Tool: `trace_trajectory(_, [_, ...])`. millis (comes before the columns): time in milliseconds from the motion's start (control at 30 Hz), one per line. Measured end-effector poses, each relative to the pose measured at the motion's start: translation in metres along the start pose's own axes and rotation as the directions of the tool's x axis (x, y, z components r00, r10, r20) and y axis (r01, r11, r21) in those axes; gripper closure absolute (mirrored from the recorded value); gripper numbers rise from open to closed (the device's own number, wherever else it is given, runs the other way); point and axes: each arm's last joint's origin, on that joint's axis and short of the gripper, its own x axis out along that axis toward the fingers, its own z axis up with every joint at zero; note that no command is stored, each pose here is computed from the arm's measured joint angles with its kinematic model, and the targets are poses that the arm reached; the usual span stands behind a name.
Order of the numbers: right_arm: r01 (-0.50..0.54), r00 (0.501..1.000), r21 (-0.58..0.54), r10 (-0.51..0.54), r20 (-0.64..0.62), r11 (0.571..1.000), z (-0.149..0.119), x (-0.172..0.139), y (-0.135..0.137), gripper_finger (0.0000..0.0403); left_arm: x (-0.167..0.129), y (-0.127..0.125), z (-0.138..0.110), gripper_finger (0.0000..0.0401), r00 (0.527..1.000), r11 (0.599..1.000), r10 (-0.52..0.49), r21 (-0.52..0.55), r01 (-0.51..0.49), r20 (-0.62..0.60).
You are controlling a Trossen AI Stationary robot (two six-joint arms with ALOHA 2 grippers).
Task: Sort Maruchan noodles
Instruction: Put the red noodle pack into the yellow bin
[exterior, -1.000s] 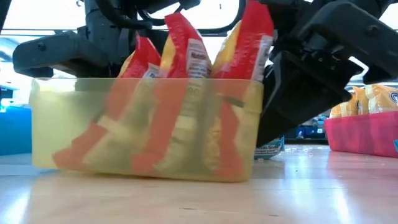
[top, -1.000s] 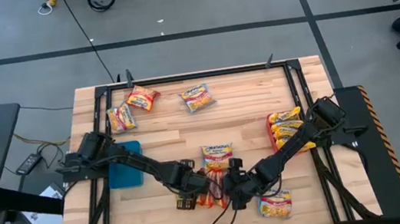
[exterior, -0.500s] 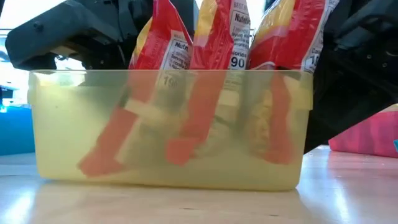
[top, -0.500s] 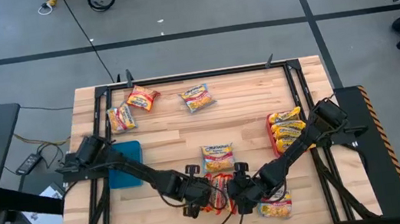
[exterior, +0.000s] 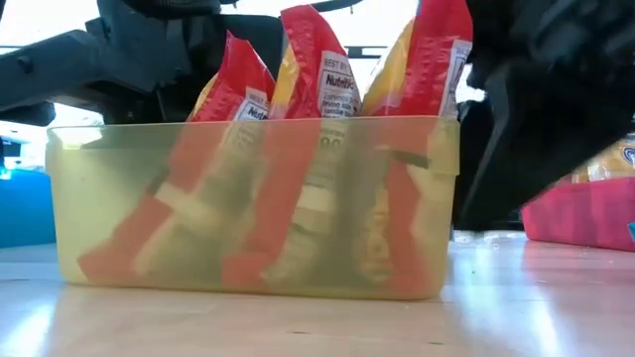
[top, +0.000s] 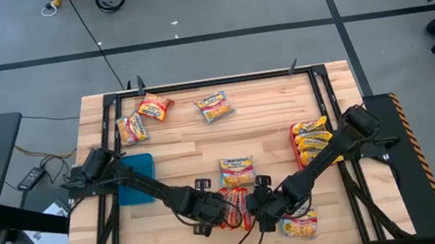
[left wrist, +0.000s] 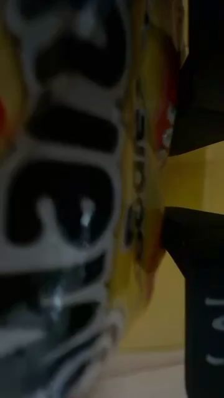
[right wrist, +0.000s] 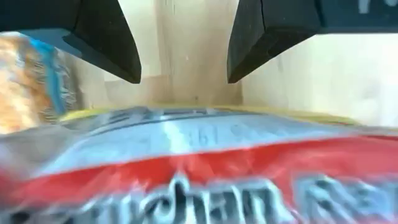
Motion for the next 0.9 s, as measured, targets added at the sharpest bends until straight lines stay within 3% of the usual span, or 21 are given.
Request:
trace_trajectory(100, [0.014,1.000,0.006,-0.014,-0.020,1.000,0.011,-0.021,0.000,0.0158,0.000,0.000,0.002,0.0259,1.000,1.000,0.000,-0.001,0.000,0.019])
trace_trajectory(300, [0.020,0.999,-0.029,-0.019,0.031,0.999,0.021,-0.049,0.010,0.0158,0.005,0.002,-0.009,0.0259,0.982,0.998,-0.018,-0.059,0.029,0.187])
trace_trajectory(567, [0.053,0.997,-0.028,-0.051,0.049,0.998,0.025,-0.039,0.002,0.0158,0.003,0.007,-0.032,0.0259,0.912,0.988,-0.066,-0.105,0.118,0.405])
trace_trajectory(900, [0.012,0.999,-0.029,-0.011,0.051,1.000,0.040,-0.032,-0.013,0.0158,0.009,0.012,-0.040,0.0260,0.876,0.987,-0.060,-0.103,0.124,0.478])
